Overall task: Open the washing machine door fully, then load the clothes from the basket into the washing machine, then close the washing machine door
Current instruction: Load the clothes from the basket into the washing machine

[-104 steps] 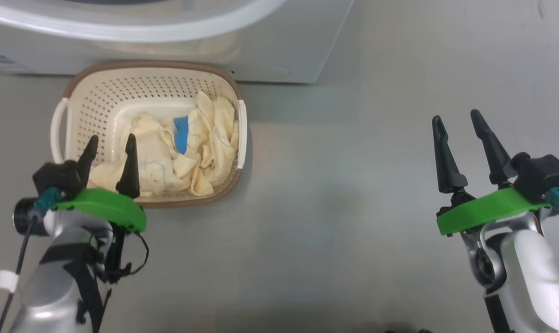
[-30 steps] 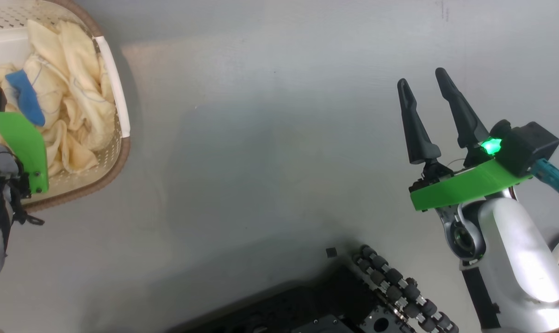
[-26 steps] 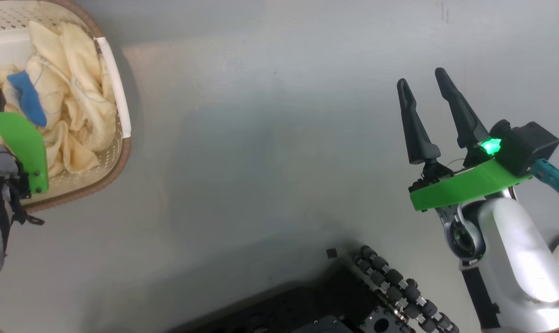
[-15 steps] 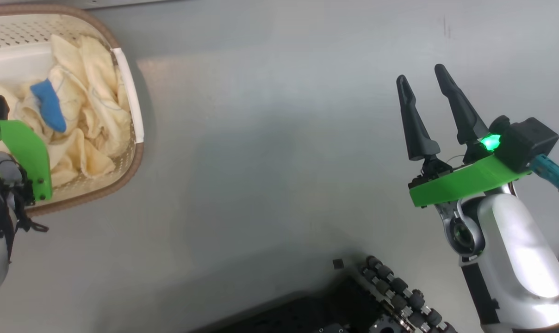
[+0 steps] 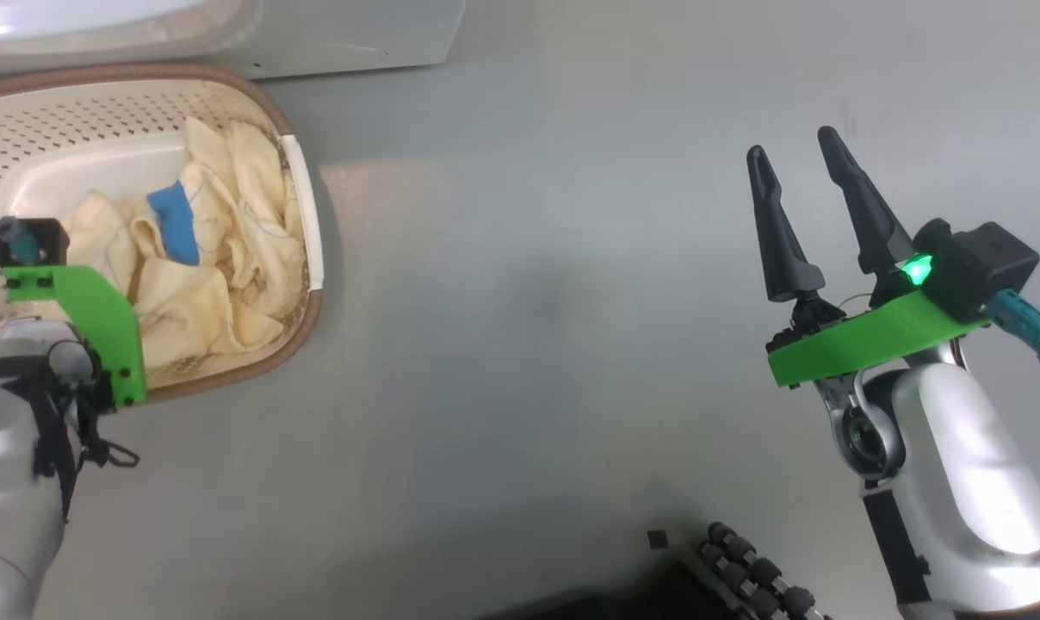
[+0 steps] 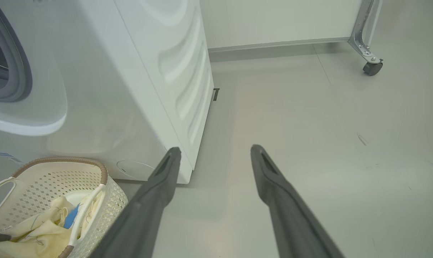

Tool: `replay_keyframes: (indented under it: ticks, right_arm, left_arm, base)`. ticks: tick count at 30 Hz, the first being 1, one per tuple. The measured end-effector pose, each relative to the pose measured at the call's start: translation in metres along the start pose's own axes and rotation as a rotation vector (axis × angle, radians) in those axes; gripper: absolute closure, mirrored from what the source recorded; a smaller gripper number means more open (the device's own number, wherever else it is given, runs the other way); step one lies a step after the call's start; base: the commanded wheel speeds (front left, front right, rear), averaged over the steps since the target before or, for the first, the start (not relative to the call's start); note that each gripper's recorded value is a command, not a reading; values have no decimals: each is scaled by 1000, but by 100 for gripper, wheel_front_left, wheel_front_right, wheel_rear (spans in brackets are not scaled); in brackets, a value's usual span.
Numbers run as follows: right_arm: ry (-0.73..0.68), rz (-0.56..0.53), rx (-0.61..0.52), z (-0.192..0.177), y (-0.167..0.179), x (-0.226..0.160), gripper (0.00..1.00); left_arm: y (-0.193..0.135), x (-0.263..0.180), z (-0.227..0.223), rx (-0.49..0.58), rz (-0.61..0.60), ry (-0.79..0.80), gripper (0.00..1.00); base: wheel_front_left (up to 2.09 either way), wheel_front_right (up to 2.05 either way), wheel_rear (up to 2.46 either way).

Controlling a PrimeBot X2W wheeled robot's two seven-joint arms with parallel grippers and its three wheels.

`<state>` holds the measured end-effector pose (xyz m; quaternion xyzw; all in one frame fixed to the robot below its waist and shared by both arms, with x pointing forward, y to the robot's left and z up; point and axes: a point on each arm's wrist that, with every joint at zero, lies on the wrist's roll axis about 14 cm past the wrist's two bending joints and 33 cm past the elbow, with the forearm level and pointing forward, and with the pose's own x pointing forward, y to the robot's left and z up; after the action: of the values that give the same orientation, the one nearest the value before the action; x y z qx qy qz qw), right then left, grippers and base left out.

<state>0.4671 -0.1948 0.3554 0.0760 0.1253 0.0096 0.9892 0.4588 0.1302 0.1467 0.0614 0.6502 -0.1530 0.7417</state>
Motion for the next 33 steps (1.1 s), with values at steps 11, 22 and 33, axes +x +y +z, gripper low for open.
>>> replay_keyframes:
  ticks: [11, 22, 33]
  right_arm:
    - [-49, 46, 9, 21, 19, -4, 0]
    - [-85, 85, 13, 39, 36, -16, 0]
    - [-118, 110, 9, 55, 48, -34, 0]
  left_arm:
    - [13, -41, 13, 3, 40, -204, 100]
    - [19, -99, 45, 42, 106, -564, 100]
    - [1, -171, 73, 40, 95, -904, 100]
  base:
    - [0, 0, 0]
    - [0, 0, 0]
    - [0, 0, 0]
